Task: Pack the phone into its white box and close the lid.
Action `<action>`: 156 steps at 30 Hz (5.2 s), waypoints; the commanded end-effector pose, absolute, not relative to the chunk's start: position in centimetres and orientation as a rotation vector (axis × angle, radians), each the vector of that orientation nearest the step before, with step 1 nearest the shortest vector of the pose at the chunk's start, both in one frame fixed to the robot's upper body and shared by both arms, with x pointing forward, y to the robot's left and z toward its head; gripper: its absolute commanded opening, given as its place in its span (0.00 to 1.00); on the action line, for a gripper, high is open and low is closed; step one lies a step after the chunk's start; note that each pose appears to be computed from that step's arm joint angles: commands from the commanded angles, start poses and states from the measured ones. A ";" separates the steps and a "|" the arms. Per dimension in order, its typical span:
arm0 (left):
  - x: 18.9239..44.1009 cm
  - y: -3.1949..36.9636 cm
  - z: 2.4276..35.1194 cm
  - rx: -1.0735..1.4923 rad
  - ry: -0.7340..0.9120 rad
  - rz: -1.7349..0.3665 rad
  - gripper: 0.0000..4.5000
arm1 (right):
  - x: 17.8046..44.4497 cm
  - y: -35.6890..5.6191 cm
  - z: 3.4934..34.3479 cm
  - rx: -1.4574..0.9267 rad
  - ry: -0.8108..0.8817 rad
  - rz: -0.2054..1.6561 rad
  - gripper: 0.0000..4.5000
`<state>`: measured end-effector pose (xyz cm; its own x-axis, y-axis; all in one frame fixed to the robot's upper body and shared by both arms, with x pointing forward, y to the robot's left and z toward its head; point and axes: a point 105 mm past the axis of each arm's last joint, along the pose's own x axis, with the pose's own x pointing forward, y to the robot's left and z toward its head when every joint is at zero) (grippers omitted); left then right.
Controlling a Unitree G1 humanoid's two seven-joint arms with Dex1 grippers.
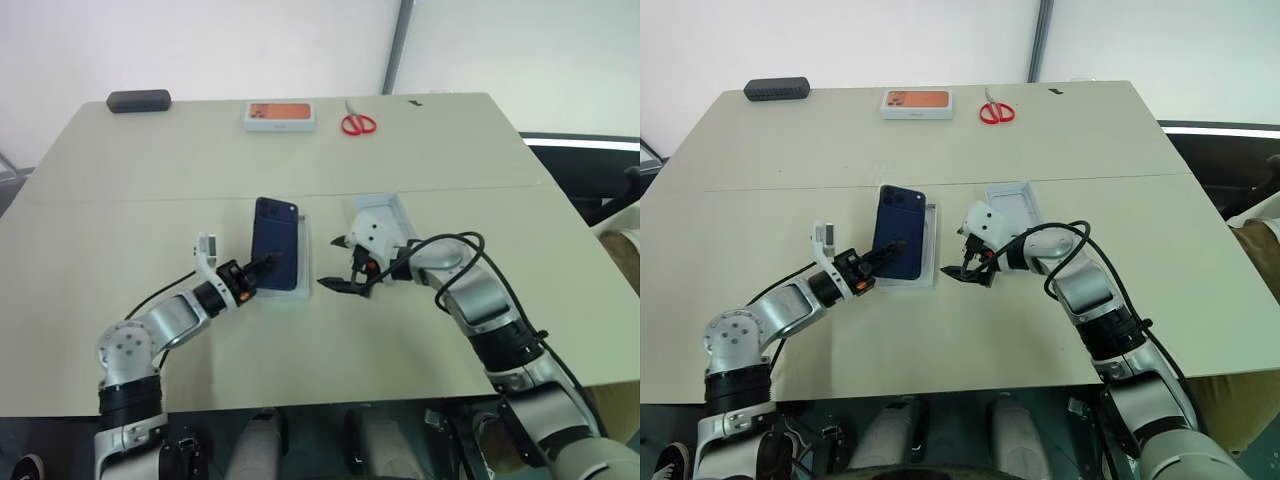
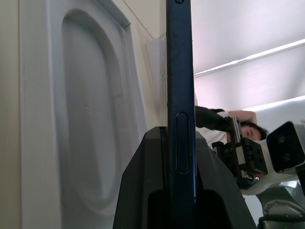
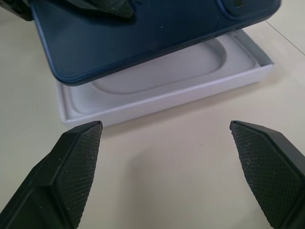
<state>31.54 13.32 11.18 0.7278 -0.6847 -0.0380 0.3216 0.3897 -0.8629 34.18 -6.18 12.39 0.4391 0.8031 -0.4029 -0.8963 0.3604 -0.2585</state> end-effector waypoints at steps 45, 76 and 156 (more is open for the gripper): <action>33.0 17.7 15.7 -0.626 0.265 -0.599 0.80 | 35.9 -4.7 14.4 -0.395 0.142 1.062 0.80; 33.4 18.8 11.3 -0.266 0.263 -0.489 0.01 | 35.6 -3.9 11.2 -0.608 0.157 1.064 0.00; 36.0 7.0 9.3 -0.245 0.275 -0.757 0.01 | 36.9 -11.0 11.2 -0.769 0.248 0.928 0.00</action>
<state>36.40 7.59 8.62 0.7118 -0.6797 -0.1769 0.6044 0.7211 -0.3386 36.92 -11.93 10.42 0.6038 0.5999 -0.5249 -0.7937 0.3912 -0.4659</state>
